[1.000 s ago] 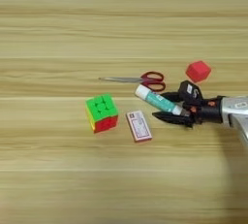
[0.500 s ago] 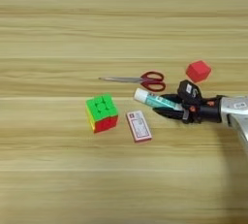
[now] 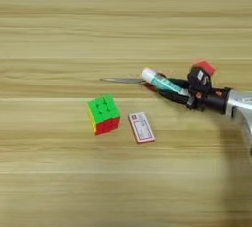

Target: Move the objects on the table

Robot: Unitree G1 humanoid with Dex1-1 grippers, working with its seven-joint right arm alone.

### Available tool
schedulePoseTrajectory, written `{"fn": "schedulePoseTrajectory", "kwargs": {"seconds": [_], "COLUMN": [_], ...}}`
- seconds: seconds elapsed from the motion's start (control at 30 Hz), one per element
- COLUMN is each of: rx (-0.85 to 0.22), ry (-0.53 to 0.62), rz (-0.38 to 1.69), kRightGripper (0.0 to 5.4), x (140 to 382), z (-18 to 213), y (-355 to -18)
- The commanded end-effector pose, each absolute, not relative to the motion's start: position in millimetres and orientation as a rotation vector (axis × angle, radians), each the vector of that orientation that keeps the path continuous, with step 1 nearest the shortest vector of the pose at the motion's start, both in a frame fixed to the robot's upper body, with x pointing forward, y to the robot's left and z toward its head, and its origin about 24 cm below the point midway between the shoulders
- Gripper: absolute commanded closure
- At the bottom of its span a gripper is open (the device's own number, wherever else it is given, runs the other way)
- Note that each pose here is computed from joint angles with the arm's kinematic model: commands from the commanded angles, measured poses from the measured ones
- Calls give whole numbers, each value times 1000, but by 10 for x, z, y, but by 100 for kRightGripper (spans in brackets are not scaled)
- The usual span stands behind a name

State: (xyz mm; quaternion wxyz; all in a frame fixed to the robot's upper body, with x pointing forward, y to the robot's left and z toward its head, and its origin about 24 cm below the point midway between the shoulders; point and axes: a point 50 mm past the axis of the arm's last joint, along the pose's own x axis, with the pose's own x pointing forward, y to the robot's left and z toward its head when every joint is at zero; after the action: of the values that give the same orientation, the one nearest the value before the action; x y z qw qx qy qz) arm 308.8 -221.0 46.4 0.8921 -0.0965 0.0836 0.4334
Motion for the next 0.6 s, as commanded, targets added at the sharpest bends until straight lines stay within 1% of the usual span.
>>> {"fn": "schedulePoseTrajectory", "kwargs": {"seconds": [0.03,0.2,0.3,0.37,0.6], "rx": [-244,-259,-297,-306,-314], "ry": [-11,26,128,171,227], "rz": [780,747,713,706,700], "kRightGripper": [375,375,375,375,375], "x": [3370,3388,3384,3375,3348], "z": [995,969,833,778,730], "y": [-2282,-2316,-2358,-2376,-2362]}}
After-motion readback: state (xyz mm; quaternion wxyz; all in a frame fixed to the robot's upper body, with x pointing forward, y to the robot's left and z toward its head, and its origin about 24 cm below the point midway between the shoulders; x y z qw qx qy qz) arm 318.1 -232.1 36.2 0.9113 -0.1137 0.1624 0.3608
